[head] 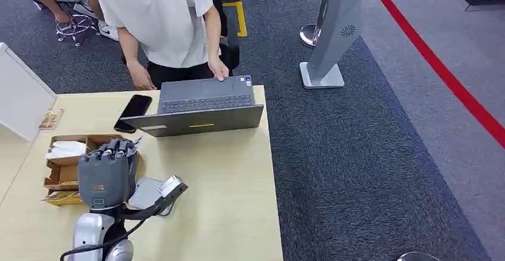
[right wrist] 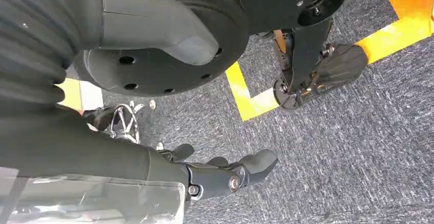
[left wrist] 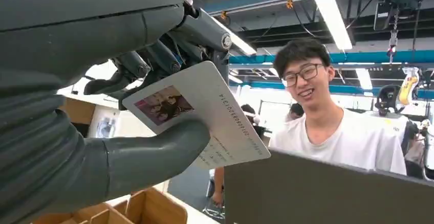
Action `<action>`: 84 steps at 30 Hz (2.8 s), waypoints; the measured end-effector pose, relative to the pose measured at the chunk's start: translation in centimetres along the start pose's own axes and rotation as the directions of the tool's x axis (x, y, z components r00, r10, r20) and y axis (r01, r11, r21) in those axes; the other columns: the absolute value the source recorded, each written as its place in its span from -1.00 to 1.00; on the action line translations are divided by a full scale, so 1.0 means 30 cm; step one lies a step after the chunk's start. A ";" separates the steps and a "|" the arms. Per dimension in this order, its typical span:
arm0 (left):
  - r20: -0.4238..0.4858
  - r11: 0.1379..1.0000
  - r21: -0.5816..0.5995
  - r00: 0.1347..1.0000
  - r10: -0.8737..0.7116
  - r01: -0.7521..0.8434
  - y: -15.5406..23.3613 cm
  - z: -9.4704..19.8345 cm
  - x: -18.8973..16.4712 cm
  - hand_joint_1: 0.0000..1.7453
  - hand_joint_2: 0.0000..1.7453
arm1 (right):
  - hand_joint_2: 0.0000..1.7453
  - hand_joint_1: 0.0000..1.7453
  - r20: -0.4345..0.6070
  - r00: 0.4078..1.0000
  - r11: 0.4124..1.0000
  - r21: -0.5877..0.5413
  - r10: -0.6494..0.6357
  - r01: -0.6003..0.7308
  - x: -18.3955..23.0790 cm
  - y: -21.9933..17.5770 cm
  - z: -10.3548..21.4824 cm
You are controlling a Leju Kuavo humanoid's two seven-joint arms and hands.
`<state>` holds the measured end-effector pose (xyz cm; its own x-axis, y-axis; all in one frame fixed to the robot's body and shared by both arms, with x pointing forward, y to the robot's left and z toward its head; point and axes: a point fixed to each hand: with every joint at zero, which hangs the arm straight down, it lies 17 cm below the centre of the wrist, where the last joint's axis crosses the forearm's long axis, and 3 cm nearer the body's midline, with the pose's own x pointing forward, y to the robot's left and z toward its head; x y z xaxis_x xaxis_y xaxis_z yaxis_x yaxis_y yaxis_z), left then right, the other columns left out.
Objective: Pass the card to the sensor for recognition and then transmit it.
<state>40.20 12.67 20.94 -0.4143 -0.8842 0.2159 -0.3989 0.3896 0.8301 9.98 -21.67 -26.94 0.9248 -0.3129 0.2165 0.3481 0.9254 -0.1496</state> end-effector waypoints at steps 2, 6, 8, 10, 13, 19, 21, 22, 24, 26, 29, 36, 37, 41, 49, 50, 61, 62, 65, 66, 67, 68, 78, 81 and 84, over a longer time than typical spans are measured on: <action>-0.004 1.000 -0.010 1.000 0.000 0.000 -0.008 0.008 -0.001 1.00 1.00 | 1.00 -1.00 0.000 1.000 1.000 0.000 0.000 0.000 0.000 -0.001 0.000; -0.015 0.998 -0.056 0.999 -0.039 0.038 -0.045 0.044 -0.002 1.00 1.00 | 1.00 -1.00 -0.003 1.000 1.000 -0.002 -0.012 0.012 -0.001 -0.002 0.000; -0.019 0.995 -0.079 0.998 -0.062 0.060 -0.064 0.066 0.001 1.00 1.00 | 1.00 -1.00 -0.006 1.000 1.000 -0.002 -0.018 0.018 -0.003 -0.003 -0.001; -0.021 0.992 -0.103 0.997 -0.072 0.070 -0.083 0.083 0.008 1.00 1.00 | 1.00 -1.00 -0.006 1.000 1.000 -0.002 -0.019 0.019 -0.003 -0.003 -0.001; -0.030 0.988 -0.133 0.996 -0.080 0.076 -0.108 0.102 0.009 1.00 1.00 | 1.00 -1.00 -0.007 1.000 1.000 -0.003 -0.020 0.020 -0.005 -0.003 -0.001; -0.047 0.983 -0.167 0.996 -0.082 0.073 -0.137 0.121 0.001 1.00 1.00 | 1.00 -1.00 -0.008 1.000 1.000 -0.004 -0.020 0.020 -0.007 -0.005 -0.001; -0.050 0.980 -0.186 0.995 -0.083 0.073 -0.152 0.127 -0.002 1.00 1.00 | 1.00 -1.00 -0.008 1.000 1.000 -0.004 -0.020 0.020 -0.008 -0.005 -0.001; -0.052 0.979 -0.192 0.995 -0.082 0.071 -0.156 0.131 -0.003 1.00 1.00 | 1.00 -1.00 -0.008 1.000 1.000 -0.004 -0.020 0.020 -0.008 -0.005 -0.001; -0.053 0.978 -0.197 0.995 -0.083 0.071 -0.162 0.133 -0.005 1.00 1.00 | 1.00 -1.00 -0.009 1.000 1.000 -0.004 -0.020 0.020 -0.008 -0.005 -0.001; -0.054 0.977 -0.201 0.995 -0.084 0.072 -0.166 0.136 -0.006 1.00 1.00 | 1.00 -1.00 -0.009 1.000 1.000 -0.004 -0.020 0.020 -0.008 -0.005 -0.001; -0.055 0.977 -0.202 0.995 -0.084 0.072 -0.167 0.137 -0.007 1.00 1.00 | 1.00 -1.00 -0.009 1.000 1.000 -0.004 -0.020 0.020 -0.009 -0.005 -0.001; -0.066 0.969 -0.235 0.994 -0.091 0.073 -0.190 0.148 -0.017 1.00 1.00 | 1.00 -1.00 -0.010 1.000 1.000 -0.004 -0.020 0.020 -0.009 -0.006 -0.001; -0.069 0.965 -0.249 0.993 -0.096 0.076 -0.200 0.153 -0.020 1.00 1.00 | 1.00 -1.00 -0.010 1.000 1.000 -0.004 -0.020 0.020 -0.009 -0.006 -0.001; -0.087 0.949 -0.302 0.989 -0.118 0.087 -0.241 0.178 -0.040 1.00 1.00 | 1.00 -1.00 -0.014 1.000 1.000 -0.005 -0.027 0.027 -0.011 -0.007 -0.001; -0.093 0.933 -0.349 0.987 -0.133 0.093 -0.289 0.213 -0.057 1.00 1.00 | 1.00 -1.00 -0.023 0.999 1.000 -0.006 -0.031 0.030 -0.016 -0.008 -0.001; -0.093 0.931 -0.352 0.987 -0.134 0.093 -0.293 0.215 -0.058 1.00 1.00 | 1.00 -1.00 -0.023 0.999 1.000 -0.007 -0.031 0.030 -0.016 -0.009 -0.002; -0.094 0.926 -0.365 0.986 -0.137 0.094 -0.309 0.228 -0.063 1.00 1.00 | 1.00 -1.00 -0.023 0.999 1.000 -0.008 -0.031 0.030 -0.016 -0.010 -0.002; -0.094 0.926 -0.365 0.986 -0.137 0.094 -0.309 0.228 -0.063 1.00 1.00 | 1.00 -1.00 -0.023 0.999 1.000 -0.008 -0.031 0.030 -0.017 -0.011 -0.002; -0.096 0.918 -0.385 0.985 -0.145 0.098 -0.321 0.235 -0.068 1.00 1.00 | 1.00 -1.00 -0.024 0.999 0.999 -0.009 -0.031 0.031 -0.017 -0.012 -0.002; -0.099 0.914 -0.394 0.984 -0.150 0.100 -0.326 0.240 -0.072 1.00 1.00 | 1.00 -1.00 -0.024 0.999 0.999 -0.009 -0.031 0.031 -0.017 -0.011 -0.002; -0.102 0.909 -0.404 0.983 -0.155 0.101 -0.334 0.246 -0.076 1.00 1.00 | 1.00 -1.00 -0.024 0.999 0.999 -0.009 -0.032 0.031 -0.018 -0.011 -0.002; -0.104 0.903 -0.418 0.981 -0.161 0.104 -0.344 0.254 -0.081 1.00 1.00 | 1.00 -1.00 -0.025 0.999 0.999 -0.011 -0.031 0.031 -0.018 -0.012 -0.002; -0.101 0.787 -0.602 0.964 -0.245 0.137 -0.469 0.384 -0.162 1.00 1.00 | 1.00 -1.00 -0.034 0.999 0.999 -0.019 -0.028 0.028 -0.025 -0.018 -0.003; -0.091 0.751 -0.644 0.960 -0.265 0.146 -0.504 0.436 -0.206 1.00 1.00 | 1.00 -1.00 -0.040 0.999 1.000 -0.023 -0.020 0.019 -0.029 -0.021 -0.003; -0.079 0.736 -0.657 0.956 -0.281 0.162 -0.517 0.453 -0.241 1.00 1.00 | 1.00 -1.00 -0.042 0.999 0.999 -0.027 -0.017 0.016 -0.031 -0.023 -0.003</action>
<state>38.27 16.52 -0.49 -0.2193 -0.9756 0.0136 0.1770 -0.0261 0.9839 8.90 -22.05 -27.13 0.9242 -0.3377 0.1781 0.3672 0.9141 -0.1722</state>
